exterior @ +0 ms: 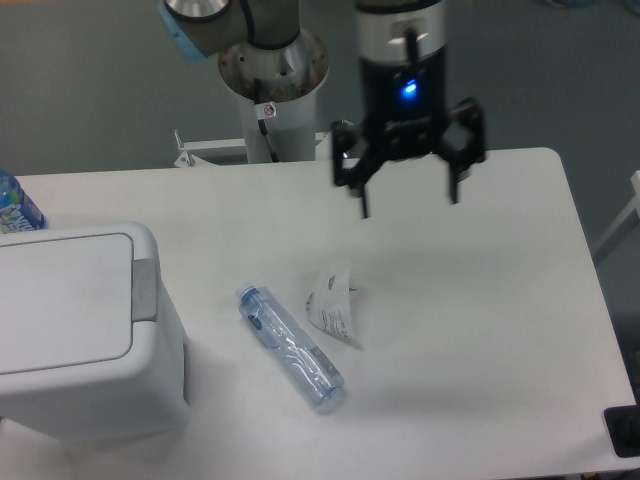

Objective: Open the trash can
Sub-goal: 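Lower the gripper from above toward the white trash can, then move the gripper over the lid edge of the white trash can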

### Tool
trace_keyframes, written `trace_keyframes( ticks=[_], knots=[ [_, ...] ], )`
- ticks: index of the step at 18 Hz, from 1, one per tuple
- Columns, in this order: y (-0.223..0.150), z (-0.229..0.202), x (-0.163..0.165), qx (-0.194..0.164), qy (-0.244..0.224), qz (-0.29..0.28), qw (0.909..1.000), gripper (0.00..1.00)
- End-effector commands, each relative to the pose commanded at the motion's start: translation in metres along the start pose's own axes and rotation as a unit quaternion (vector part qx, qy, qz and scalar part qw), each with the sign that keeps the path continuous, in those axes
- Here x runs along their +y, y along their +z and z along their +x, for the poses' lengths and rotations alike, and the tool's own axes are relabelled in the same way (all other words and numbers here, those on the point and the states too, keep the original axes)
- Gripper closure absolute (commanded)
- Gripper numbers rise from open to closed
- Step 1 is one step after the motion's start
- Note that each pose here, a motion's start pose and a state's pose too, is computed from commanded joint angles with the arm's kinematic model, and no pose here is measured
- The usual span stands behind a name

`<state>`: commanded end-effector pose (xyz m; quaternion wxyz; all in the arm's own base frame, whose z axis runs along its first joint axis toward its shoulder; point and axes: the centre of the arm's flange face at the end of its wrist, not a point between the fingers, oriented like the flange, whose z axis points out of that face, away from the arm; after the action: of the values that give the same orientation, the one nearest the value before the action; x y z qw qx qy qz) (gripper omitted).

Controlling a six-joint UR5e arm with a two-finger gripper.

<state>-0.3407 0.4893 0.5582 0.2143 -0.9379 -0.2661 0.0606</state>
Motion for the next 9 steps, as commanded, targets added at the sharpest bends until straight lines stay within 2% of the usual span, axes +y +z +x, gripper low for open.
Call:
trace_keyframes(
  ticks=[4,8,9],
  knots=[
    [0.015,0.037,-0.004,0.014,-0.03,-0.009,0.9994,0.0],
    [0.025,0.075,-0.003,0.031,-0.013,-0.019,0.9993,0.0],
    [0.028,0.082,-0.001,0.033,-0.02,-0.023,0.999,0.0]
  ],
)
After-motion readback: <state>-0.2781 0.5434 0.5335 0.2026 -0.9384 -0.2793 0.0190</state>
